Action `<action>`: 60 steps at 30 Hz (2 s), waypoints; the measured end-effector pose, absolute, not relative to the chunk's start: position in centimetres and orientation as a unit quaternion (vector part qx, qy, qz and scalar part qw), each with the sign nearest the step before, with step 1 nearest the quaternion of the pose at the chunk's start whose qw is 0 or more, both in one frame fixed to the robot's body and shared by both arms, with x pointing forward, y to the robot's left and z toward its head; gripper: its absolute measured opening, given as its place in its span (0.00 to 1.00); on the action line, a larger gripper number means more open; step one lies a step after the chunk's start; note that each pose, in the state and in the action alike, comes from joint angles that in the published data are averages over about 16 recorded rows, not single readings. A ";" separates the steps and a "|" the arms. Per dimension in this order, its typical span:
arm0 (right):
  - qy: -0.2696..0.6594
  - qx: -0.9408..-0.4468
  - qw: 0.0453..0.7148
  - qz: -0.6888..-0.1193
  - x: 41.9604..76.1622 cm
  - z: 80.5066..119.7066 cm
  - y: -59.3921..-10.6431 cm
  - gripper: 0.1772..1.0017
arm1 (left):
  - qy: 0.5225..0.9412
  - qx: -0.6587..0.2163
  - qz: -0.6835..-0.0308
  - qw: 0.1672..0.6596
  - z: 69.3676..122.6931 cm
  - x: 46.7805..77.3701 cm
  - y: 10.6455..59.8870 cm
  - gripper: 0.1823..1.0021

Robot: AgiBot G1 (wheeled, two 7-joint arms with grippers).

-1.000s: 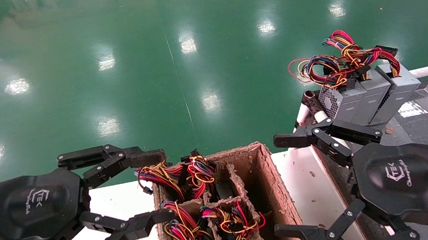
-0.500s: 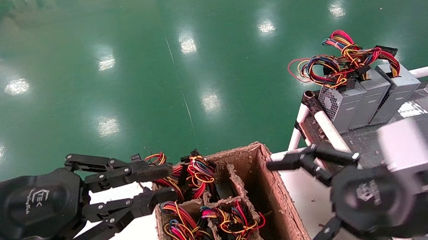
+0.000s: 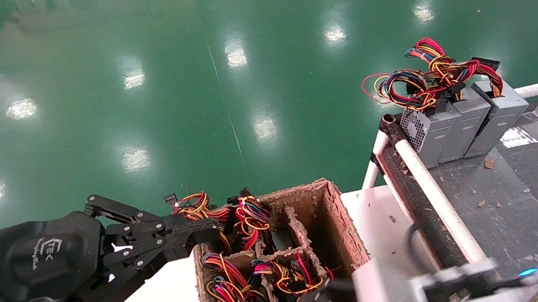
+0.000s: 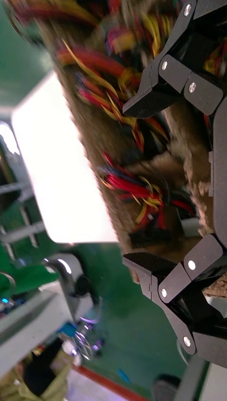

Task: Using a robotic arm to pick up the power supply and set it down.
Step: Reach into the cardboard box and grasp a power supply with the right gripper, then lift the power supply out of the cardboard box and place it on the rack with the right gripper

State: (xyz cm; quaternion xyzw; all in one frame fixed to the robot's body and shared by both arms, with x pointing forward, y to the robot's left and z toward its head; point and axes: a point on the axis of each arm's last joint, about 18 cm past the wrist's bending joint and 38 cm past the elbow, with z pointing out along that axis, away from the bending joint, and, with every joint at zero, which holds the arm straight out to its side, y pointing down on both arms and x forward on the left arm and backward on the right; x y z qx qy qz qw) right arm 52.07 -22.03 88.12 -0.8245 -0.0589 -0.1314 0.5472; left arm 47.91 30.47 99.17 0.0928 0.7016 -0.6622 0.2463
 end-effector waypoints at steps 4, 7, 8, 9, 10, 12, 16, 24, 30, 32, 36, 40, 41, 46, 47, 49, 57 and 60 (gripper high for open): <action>-0.059 -0.836 0.533 -0.115 52.7 86.3 -20.0 1.00 | 0.702 0.093 -0.662 0.246 99.2 47.9 30.5 0.04; -0.058 -0.842 0.525 -0.108 53.1 85.2 -18.7 0.99 | 0.702 0.093 -0.662 0.246 99.2 47.9 30.5 0.05; -0.058 -0.843 0.524 -0.107 53.3 84.9 -18.2 0.99 | 0.702 0.093 -0.662 0.246 99.2 47.9 30.5 0.05; -0.058 -0.844 0.522 -0.106 53.4 84.7 -17.8 0.99 | 0.702 0.093 -0.662 0.246 99.2 47.9 30.5 0.06; -0.058 -0.845 0.521 -0.105 53.5 84.5 -17.5 0.99 | 0.702 0.093 -0.662 0.246 99.2 47.9 30.5 0.07; -0.058 -0.845 0.521 -0.106 53.7 84.2 -16.8 0.98 | 0.702 0.093 -0.662 0.246 99.2 47.9 30.5 0.09; -0.058 -0.844 0.522 -0.109 54.0 84.1 -15.9 0.95 | 0.702 0.093 -0.662 0.246 99.2 47.9 30.5 0.14; -0.060 -0.841 0.525 -0.114 54.3 84.0 -14.9 0.84 | 0.702 0.093 -0.662 0.246 99.2 47.9 30.5 0.32; -0.058 -0.841 0.525 -0.115 54.5 83.7 -14.5 0.72 | 0.702 0.093 -0.662 0.246 99.2 47.9 30.5 0.48; -0.056 -0.842 0.524 -0.115 54.5 83.6 -14.4 0.66 | 0.702 0.093 -0.662 0.246 99.2 47.9 30.5 0.54; -0.055 -0.842 0.525 -0.115 54.6 83.4 -14.2 0.56 | 0.702 0.093 -0.662 0.246 99.2 47.9 30.5 0.65; -0.055 -0.842 0.525 -0.114 54.6 83.3 -14.2 0.45 | 0.702 0.093 -0.662 0.246 99.2 47.9 30.5 0.75; -0.055 -0.841 0.525 -0.113 54.6 83.3 -14.2 0.43 | 0.702 0.093 -0.662 0.246 99.2 47.9 30.5 0.77; -0.057 -0.839 0.530 -0.109 54.2 83.3 -14.6 0.29 | 0.702 0.093 -0.662 0.246 99.2 47.9 30.5 0.87; -0.057 -0.838 0.532 -0.108 54.1 83.4 -14.7 0.27 | 0.702 0.093 -0.662 0.246 99.2 47.9 30.5 0.89; -0.058 -0.835 0.537 -0.106 53.8 83.5 -15.0 0.23 | 0.702 0.093 -0.662 0.246 99.2 47.9 30.5 0.92; -0.067 -0.812 0.570 -0.108 52.7 85.2 -16.7 0.12 | 0.702 0.093 -0.662 0.246 99.2 47.9 30.5 0.98; -0.072 -0.799 0.587 -0.114 52.3 86.4 -17.6 0.11 | 0.702 0.093 -0.662 0.246 99.2 47.9 30.5 0.99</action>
